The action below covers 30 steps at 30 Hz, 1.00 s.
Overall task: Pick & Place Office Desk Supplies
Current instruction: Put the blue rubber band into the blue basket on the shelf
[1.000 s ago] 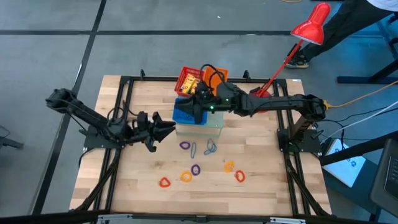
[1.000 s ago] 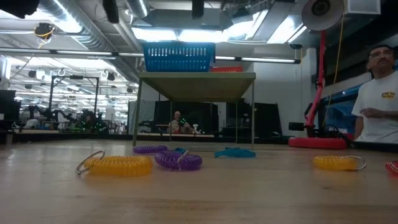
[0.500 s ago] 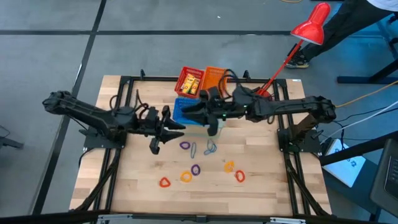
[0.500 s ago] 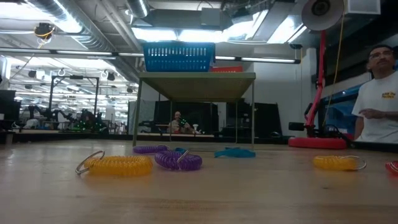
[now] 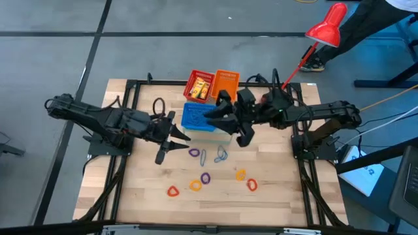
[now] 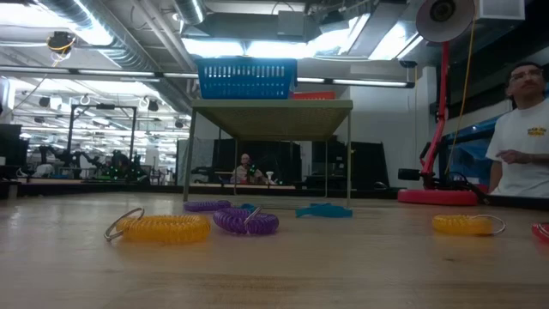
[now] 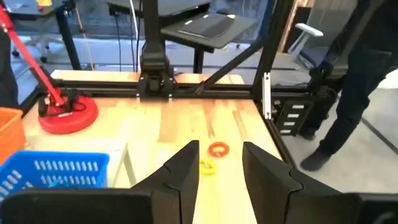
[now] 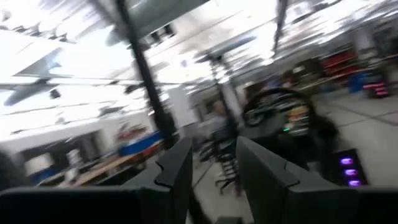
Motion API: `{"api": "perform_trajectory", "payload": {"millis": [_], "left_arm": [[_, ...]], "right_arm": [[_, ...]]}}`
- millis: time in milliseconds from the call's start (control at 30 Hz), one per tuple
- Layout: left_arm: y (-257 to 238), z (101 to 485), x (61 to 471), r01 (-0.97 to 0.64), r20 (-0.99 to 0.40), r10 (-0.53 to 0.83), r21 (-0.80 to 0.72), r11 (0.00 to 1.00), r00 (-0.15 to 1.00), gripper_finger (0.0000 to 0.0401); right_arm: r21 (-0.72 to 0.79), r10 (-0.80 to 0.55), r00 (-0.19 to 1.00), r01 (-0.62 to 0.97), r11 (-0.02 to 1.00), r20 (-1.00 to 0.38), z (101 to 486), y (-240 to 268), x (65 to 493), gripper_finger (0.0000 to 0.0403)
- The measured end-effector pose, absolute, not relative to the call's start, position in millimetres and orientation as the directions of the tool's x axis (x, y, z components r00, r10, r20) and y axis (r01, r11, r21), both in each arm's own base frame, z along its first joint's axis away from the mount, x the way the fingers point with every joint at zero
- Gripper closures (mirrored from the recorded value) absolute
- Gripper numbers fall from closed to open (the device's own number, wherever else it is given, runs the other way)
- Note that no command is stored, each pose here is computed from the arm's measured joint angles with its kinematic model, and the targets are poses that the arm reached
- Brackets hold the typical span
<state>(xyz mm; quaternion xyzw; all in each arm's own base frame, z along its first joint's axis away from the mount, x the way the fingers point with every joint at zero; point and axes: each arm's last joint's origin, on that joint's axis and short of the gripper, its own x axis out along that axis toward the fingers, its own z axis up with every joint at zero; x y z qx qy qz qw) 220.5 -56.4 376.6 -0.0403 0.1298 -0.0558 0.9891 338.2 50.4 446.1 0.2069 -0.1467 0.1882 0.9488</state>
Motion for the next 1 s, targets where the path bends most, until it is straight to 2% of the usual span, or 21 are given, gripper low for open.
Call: {"api": "perform_trajectory", "payload": {"millis": [167,267,400,700,833,1000], "left_arm": [[-72.2,370.5,229.0,0.12,-0.264,-0.158,-0.151,0.981,0.952,0.0283],[-84.0,359.0,235.5,0.135,-0.326,-0.189,-0.182,0.974,0.926,0.0283],[-98.9,334.7,247.7,0.099,-0.45,-0.167,-0.172,0.98,0.877,0.0283],[-119.1,286.5,284.7,0.085,-0.577,-0.149,-0.137,0.987,0.803,0.0283],[-114.3,272.0,295.4,0.027,-0.618,-0.101,-0.128,0.991,0.78,0.0283],[-106.4,244.0,313.3,-0.13,-0.693,-0.098,-0.268,0.955,0.714,0.0283]], "right_arm": [[0.368,0.451,0.831,-0.551,0.749,0.327,444.9,55.8,335.9,0.0275],[0.357,0.483,0.814,-0.577,0.734,0.323,444.9,58.2,335.2,0.0275],[0.344,0.509,0.8,-0.598,0.724,0.32,444.8,58.9,334.8,0.0275],[0.35,0.587,0.757,-0.653,0.672,0.287,442.5,57.6,334.6,0.0275],[0.365,0.597,0.751,-0.659,0.657,0.281,441.9,57.9,334.6,0.0275],[0.371,0.628,0.734,-0.676,0.637,0.259,440.0,58.7,334.7,0.0275]]}}
